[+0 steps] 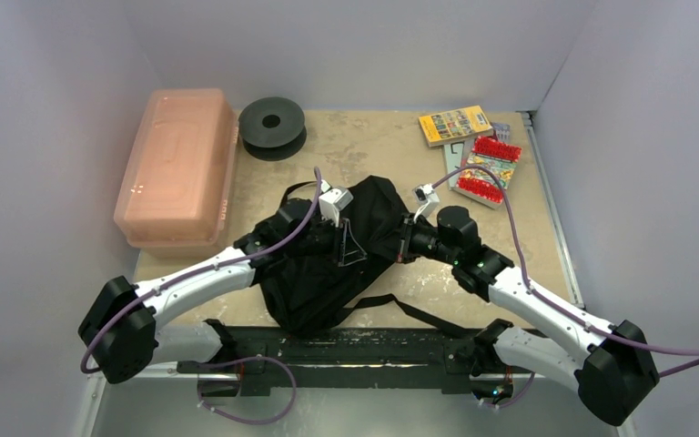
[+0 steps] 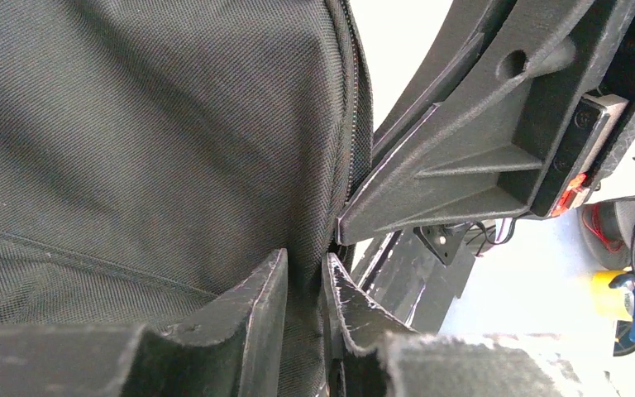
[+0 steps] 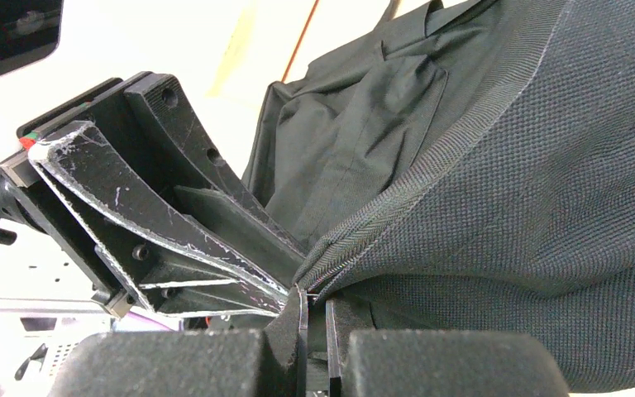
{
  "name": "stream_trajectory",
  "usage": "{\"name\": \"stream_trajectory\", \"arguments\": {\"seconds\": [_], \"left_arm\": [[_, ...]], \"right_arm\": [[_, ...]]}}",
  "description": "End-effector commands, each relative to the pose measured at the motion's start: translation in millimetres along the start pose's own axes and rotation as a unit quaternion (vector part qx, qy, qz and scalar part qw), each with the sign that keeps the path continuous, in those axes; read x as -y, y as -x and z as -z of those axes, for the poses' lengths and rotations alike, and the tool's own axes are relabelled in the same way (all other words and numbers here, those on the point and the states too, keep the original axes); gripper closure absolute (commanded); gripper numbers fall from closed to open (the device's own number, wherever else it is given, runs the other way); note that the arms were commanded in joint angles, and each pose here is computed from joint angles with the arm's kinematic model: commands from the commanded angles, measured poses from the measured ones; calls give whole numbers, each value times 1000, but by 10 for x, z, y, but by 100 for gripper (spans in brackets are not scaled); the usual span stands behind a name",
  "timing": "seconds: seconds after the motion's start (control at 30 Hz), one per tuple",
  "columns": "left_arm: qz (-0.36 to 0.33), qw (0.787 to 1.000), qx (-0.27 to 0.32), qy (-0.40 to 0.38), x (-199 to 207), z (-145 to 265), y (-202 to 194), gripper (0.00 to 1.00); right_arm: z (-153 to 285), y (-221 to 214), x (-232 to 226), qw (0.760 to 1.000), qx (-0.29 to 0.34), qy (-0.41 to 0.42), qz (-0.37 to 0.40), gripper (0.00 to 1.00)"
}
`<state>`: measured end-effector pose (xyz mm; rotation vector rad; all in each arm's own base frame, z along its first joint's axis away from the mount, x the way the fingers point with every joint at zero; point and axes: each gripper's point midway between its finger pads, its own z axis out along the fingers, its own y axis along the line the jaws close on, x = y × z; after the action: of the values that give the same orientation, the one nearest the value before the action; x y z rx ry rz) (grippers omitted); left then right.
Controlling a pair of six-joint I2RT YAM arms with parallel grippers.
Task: Pack the student bag
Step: Unzip the student bag at the center of the board.
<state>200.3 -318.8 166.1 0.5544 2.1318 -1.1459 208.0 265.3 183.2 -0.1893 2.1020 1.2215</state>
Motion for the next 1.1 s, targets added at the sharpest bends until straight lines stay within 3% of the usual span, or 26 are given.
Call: {"name": "stream_trajectory", "arguments": {"seconds": [0.0,0.17,0.27,0.37,0.47,0.7,0.93,1.07], "left_arm": [[-16,1000,11,-11,49,-48,85,80],[-7,999,4,-36,117,-109,72,82],[-8,999,12,-30,96,-112,106,98],[-17,999,47,-16,53,-53,223,100],[-3,996,81,-37,76,4,356,100],[38,990,108,-86,179,8,467,100],[45,988,114,-91,209,21,509,100],[48,989,112,-87,196,23,501,100]], "right_arm": [[84,313,-421,996,47,76,26,100],[77,306,-422,996,44,77,27,100],[73,325,-352,997,45,55,32,100],[110,316,-77,998,39,-26,45,100],[200,321,86,994,36,-80,60,85],[295,283,-88,997,29,-53,56,64],[239,233,-111,987,24,-128,91,53],[166,171,3,982,12,-164,95,55]]}}
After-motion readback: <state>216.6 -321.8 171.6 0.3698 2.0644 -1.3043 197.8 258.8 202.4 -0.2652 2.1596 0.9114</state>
